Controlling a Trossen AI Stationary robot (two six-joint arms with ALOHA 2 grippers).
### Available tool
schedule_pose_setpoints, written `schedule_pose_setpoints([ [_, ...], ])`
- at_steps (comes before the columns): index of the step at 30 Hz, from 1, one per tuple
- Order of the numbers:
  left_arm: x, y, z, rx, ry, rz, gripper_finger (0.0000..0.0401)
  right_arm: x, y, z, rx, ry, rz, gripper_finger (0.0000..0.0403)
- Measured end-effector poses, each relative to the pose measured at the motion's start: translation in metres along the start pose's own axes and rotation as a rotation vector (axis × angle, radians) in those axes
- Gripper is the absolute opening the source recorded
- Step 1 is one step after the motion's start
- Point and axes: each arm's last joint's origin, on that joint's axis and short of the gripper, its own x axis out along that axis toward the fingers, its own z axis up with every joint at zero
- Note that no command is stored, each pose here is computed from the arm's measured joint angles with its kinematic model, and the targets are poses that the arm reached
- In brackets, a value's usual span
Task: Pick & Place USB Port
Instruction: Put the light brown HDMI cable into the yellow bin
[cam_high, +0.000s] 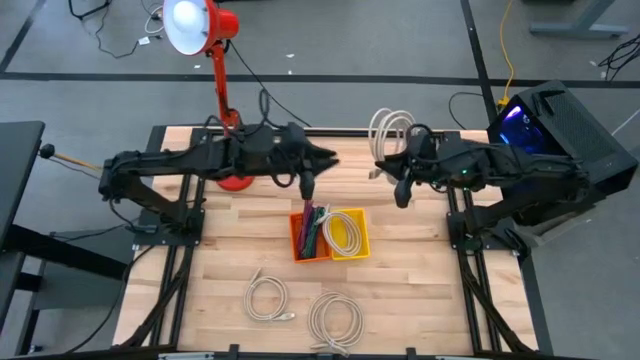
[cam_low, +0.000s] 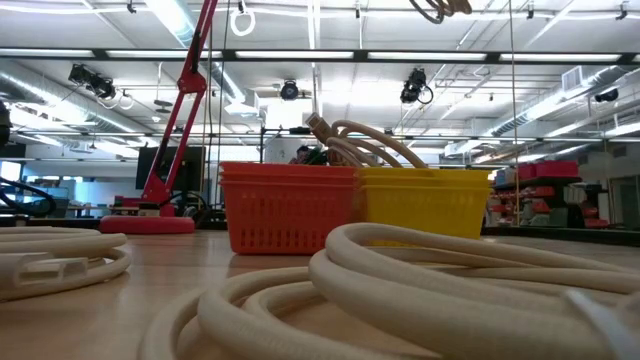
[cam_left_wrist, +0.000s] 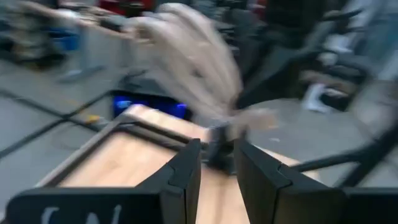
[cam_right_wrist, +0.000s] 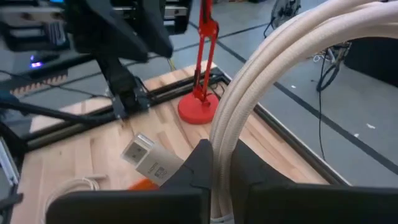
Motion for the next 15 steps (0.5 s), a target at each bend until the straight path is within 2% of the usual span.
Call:
schedule_pose_setpoints([
  [4,0.016,-0.004,-0.005,-0.034,-0.023,-0.091,0.0103,0.009,0.005,0.000,-0.017,0.010,0.036,0.0017],
  [10,0.041,-0.005,-0.013,-0.090,-0.081,-0.146,0.0103,0.018,0.012,-0.002,-0.046,0.035,0.091,0.0017],
  [15,0.050,-0.003,-0.014,-0.119,-0.112,-0.178,0.0103,0.020,0.013,-0.005,-0.069,0.060,0.113,0.0017],
])
